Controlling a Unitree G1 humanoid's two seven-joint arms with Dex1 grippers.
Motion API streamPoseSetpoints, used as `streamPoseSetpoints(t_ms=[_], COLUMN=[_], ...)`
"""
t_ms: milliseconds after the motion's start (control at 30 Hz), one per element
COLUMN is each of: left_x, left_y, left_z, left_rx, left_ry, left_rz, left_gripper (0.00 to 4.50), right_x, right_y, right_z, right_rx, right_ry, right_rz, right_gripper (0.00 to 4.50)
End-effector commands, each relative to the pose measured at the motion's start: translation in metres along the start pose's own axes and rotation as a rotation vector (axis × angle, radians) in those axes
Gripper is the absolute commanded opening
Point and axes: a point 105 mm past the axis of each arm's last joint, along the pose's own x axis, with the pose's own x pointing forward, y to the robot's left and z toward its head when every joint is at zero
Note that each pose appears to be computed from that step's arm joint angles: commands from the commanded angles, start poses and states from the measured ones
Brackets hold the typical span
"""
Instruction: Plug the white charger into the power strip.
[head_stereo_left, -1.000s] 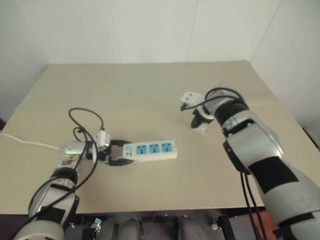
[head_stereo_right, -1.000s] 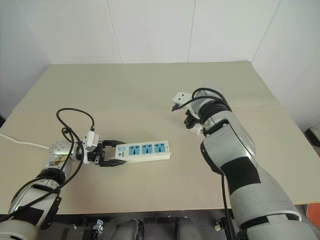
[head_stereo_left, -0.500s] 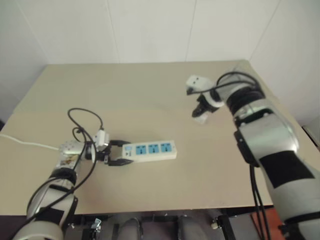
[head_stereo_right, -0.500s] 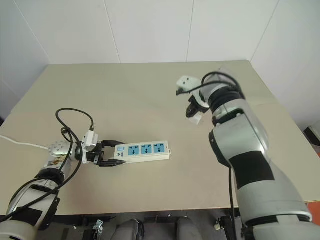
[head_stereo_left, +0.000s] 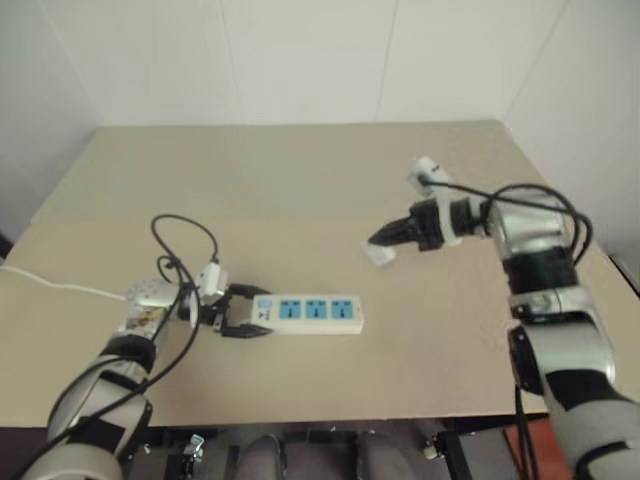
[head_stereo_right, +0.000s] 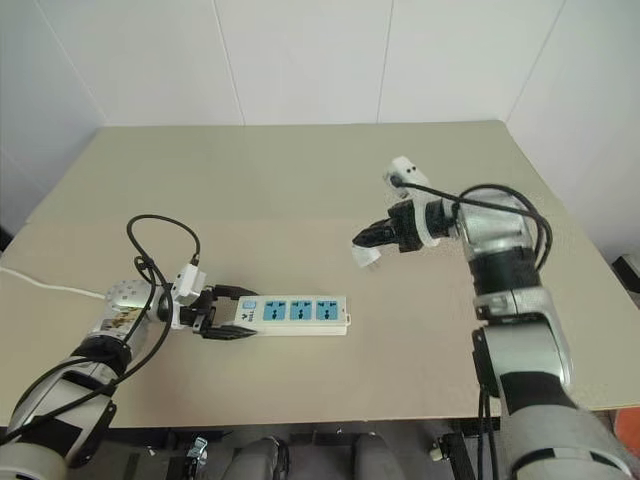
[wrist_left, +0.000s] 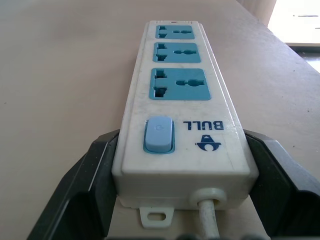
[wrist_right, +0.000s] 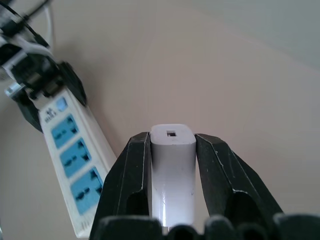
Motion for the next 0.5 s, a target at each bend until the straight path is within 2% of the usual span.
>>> streamPoseSetpoints(t_ms=[33, 300, 500], left_x=[0.012, 0.022, 0.019], left_y=[-0.007, -0.009, -0.011], left_z=[-0.003, -0.002, -0.005], left_rx=[-0.022, -0.047, -0.012], left_ry=[-0.017, -0.064, 0.016], left_rz=[-0.051, -0.057, -0.091], left_gripper=[3.27, 3.27, 3.27], right_x=[-0.007, 0.011, 0.031], right_y=[0.027, 0.051, 0.061], right_z=[0.017, 0.002, -0.012], right_rx=[-0.050, 0.052, 0.068], right_ry=[-0.219, -0.546, -0.588], right_rz=[0.090, 0.202, 0.261], right_gripper=[1.13, 1.13, 1.13])
